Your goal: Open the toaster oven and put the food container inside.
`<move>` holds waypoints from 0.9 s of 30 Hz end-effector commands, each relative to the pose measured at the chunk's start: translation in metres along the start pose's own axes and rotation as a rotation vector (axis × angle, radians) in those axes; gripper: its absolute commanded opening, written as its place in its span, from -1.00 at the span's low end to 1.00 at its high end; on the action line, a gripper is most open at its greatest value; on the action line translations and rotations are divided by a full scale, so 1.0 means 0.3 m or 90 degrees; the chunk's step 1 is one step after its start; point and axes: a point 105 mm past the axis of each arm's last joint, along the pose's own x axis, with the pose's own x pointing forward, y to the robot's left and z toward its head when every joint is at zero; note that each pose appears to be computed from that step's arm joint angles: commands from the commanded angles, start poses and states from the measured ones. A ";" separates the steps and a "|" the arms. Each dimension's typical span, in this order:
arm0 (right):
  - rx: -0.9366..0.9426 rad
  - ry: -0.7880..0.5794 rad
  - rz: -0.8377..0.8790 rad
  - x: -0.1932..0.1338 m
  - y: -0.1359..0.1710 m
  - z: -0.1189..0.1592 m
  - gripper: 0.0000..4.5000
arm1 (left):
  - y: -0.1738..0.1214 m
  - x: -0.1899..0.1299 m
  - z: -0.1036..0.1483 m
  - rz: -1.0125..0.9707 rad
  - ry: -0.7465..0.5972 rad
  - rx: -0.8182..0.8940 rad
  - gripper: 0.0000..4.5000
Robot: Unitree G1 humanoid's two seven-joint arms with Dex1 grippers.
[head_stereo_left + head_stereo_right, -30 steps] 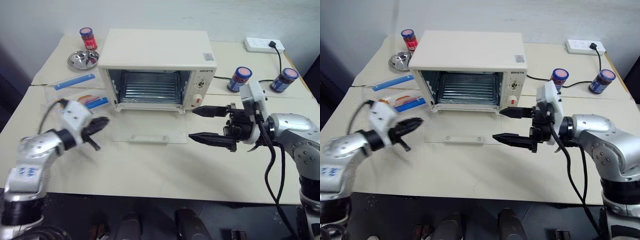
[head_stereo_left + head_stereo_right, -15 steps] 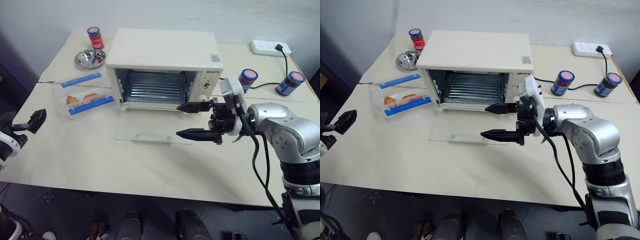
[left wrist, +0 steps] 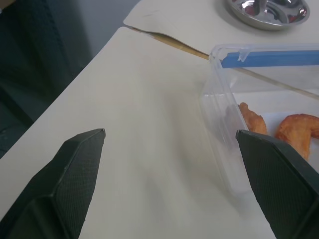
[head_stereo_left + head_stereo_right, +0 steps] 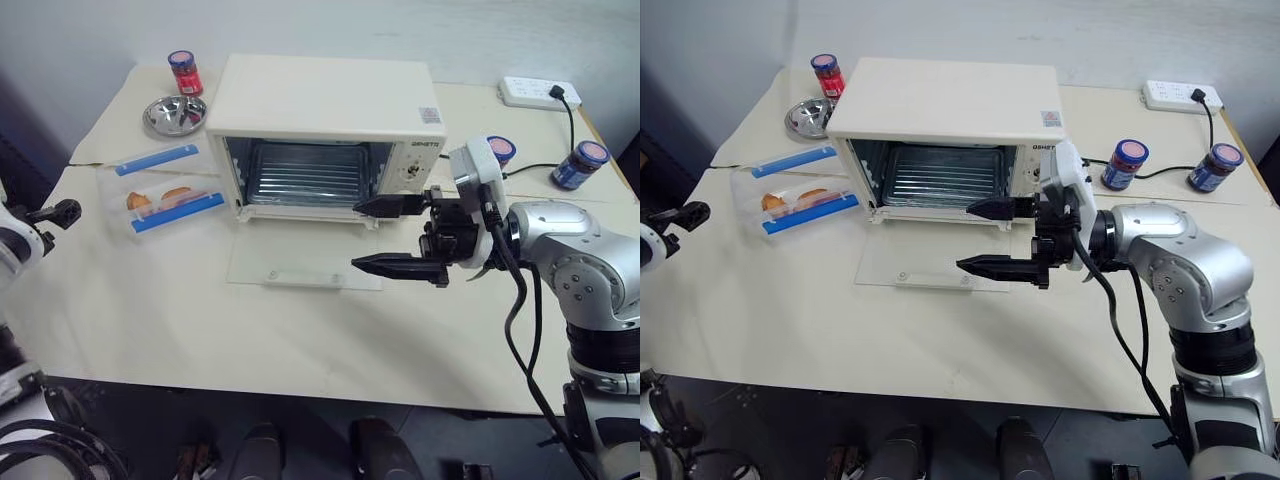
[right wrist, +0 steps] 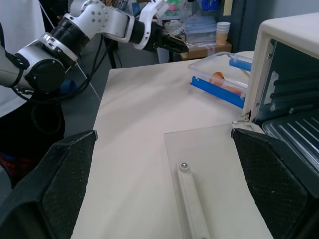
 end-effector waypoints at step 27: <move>-0.052 -0.029 -0.065 -0.034 0.027 0.036 1.00 | -0.116 0.231 -0.034 -0.007 0.053 -0.026 0.37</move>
